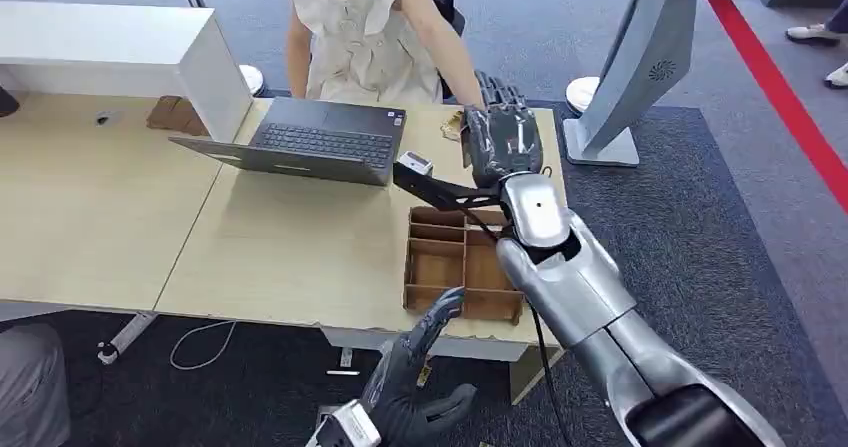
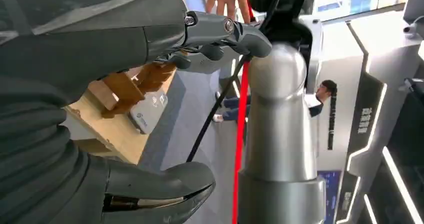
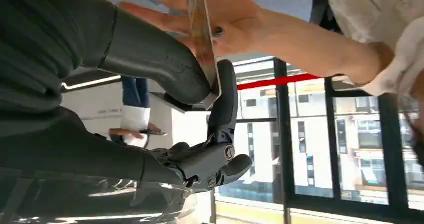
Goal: Pass the card to the sensor for recognition and then transmit it.
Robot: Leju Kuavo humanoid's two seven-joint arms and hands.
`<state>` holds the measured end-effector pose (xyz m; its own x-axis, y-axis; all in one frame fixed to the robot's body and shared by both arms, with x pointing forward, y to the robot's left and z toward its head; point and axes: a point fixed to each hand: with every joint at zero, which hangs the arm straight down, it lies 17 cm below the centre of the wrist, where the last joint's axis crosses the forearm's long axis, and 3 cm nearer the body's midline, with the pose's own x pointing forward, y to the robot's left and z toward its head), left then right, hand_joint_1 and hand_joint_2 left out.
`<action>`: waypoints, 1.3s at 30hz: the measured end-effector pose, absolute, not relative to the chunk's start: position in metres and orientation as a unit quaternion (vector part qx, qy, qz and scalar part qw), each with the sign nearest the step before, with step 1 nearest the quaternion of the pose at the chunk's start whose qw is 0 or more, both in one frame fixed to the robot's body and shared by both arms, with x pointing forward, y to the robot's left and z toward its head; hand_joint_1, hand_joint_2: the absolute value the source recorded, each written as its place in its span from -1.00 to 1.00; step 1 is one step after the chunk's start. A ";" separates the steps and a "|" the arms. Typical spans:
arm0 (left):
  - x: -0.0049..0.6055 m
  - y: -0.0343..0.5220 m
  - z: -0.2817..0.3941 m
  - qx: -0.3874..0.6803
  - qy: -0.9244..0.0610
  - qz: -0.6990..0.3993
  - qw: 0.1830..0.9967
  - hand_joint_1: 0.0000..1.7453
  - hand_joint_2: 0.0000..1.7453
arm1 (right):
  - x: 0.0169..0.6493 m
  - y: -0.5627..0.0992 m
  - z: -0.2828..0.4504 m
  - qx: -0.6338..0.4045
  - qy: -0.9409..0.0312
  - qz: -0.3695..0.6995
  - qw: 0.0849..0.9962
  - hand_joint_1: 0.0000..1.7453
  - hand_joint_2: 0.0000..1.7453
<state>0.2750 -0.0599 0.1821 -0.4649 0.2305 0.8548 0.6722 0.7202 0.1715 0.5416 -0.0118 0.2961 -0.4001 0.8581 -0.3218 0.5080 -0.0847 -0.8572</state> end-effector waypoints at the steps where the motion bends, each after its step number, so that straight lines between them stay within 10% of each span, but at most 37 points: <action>1: 0.275 -0.060 0.181 -0.275 -0.818 -0.253 0.438 -1.00 1.00 | 0.542 -0.004 0.299 -0.520 -0.656 0.522 0.165 1.00 1.00; 36: 0.282 -0.058 0.172 -0.268 -0.813 -0.246 0.454 -1.00 1.00 | 0.578 -0.003 0.274 -0.549 -0.599 0.550 0.192 1.00 1.00; 37: 0.282 -0.059 0.172 -0.268 -0.813 -0.246 0.454 -1.00 1.00 | 0.578 -0.005 0.273 -0.551 -0.596 0.551 0.193 -0.86 1.00; 39: 0.283 -0.059 0.171 -0.266 -0.812 -0.246 0.457 -1.00 1.00 | 0.580 -0.007 0.272 -0.553 -0.593 0.552 0.194 -1.00 1.00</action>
<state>0.2827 -0.0587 0.1713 -0.4408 0.2070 0.8734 0.6575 0.7369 0.1572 0.5795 -0.0068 0.2723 -0.3137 0.8703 -0.3798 0.4408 -0.2208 -0.8700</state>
